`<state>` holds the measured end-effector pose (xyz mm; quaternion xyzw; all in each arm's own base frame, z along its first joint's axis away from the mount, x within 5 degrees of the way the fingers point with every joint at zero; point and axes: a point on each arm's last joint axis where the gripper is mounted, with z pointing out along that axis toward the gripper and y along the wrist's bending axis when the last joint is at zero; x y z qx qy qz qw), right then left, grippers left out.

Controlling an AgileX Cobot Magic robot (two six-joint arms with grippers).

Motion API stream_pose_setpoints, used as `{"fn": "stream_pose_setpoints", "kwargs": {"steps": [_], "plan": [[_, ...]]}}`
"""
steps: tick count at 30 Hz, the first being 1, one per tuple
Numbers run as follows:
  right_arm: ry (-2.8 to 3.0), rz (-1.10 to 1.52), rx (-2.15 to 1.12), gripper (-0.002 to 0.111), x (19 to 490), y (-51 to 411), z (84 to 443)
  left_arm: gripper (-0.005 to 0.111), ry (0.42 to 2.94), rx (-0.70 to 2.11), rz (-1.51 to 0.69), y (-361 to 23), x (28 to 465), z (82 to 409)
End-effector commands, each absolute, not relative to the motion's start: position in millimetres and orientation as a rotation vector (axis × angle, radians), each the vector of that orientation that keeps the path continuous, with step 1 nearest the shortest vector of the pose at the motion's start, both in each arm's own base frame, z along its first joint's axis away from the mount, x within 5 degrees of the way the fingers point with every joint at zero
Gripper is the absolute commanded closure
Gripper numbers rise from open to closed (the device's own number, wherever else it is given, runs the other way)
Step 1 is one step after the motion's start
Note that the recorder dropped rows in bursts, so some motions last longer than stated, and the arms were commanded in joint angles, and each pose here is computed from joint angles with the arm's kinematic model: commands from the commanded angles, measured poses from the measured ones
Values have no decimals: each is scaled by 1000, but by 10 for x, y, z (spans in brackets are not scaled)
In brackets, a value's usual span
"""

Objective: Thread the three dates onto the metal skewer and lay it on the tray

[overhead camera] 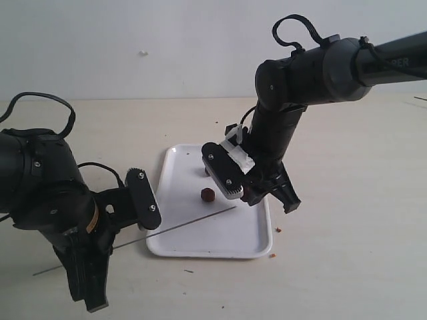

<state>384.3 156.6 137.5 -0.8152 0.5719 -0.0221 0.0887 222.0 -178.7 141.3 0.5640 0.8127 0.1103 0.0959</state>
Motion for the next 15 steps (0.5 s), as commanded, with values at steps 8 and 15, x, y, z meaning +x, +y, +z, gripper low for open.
{"fn": "stream_pose_setpoints", "kwargs": {"steps": [8,15], "plan": [[1701,-67,-2443,73,3830,1549,1427,107,2373,1644,294,-1823,2248,1415],[1709,-52,-2458,73,3814,1542,1425,107,2384,1626,291,-1823,2248,1415]]}}
